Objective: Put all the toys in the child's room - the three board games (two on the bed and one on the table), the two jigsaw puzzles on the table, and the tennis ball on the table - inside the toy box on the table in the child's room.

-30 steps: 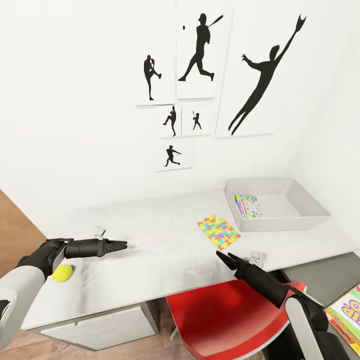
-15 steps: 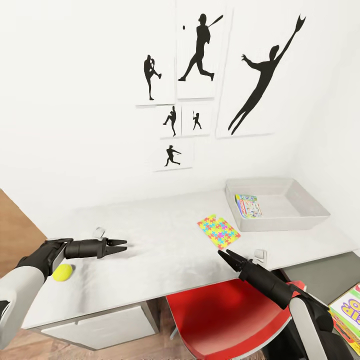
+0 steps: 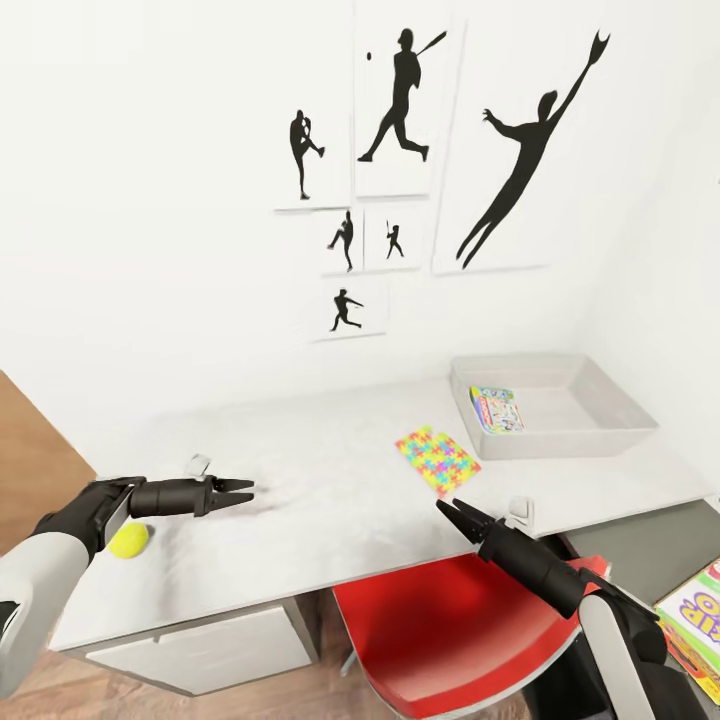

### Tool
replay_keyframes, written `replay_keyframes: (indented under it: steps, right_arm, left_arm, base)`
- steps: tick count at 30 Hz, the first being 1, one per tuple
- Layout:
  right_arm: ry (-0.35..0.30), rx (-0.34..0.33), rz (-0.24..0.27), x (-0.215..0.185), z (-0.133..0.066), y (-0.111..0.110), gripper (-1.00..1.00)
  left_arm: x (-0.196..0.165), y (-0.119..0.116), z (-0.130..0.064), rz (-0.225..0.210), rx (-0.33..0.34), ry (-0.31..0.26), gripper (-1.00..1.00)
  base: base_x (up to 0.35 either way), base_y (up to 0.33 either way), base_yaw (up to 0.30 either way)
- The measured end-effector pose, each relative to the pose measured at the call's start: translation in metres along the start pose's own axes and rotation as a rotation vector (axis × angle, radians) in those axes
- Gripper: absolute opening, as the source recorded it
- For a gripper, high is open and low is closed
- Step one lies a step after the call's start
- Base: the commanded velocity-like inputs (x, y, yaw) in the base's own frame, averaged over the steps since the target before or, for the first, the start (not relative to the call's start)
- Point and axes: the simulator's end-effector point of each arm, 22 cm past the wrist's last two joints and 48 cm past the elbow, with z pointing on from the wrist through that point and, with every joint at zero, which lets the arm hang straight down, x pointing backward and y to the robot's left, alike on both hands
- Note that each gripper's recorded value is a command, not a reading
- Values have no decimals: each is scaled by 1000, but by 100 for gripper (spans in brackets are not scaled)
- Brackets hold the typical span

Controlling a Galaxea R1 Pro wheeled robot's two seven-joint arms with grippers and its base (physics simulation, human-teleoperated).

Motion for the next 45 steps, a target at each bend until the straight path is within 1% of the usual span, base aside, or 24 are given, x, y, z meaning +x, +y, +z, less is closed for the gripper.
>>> replay_keyframes:
  steps: [7, 19, 23, 25, 29, 32, 39, 45]
  right_arm:
    - [-2, 1, 0, -1, -1, 0, 100]
    - [-2, 2, 0, -1, -1, -1, 100]
    - [-3, 3, 0, -1, -1, -1, 100]
    - [-3, 4, 0, -1, -1, -1, 100]
    - [-3, 4, 0, -1, -1, 0, 100]
    - [-3, 5, 0, -2, -2, 1, 100]
    - [-2, 13, 5, -1, -4, 2, 100]
    - [-14, 33, 8, -5, -9, -5, 100]
  left_arm:
    - [1, 0, -1, -1, -1, 0, 100]
    - [1, 0, -1, -2, -2, -2, 100]
    - [1, 2, -5, -7, -9, -2, 100]
    - [1, 3, -8, -16, -13, -3, 100]
    - [1, 3, -10, -54, -17, -3, 100]
    - [1, 1, -12, -71, -19, -4, 100]
    - [0, -2, -14, -81, -21, -5, 100]
    - [-1, -2, -14, -111, -20, -5, 100]
  base:
    - [-123, 74, 0]
    - [-10, 6, 0]
    - [0, 0, 0]
    - [0, 0, 0]
    - [0, 0, 0]
    - [0, 0, 0]
    - [0, 0, 0]
    - [0, 0, 0]
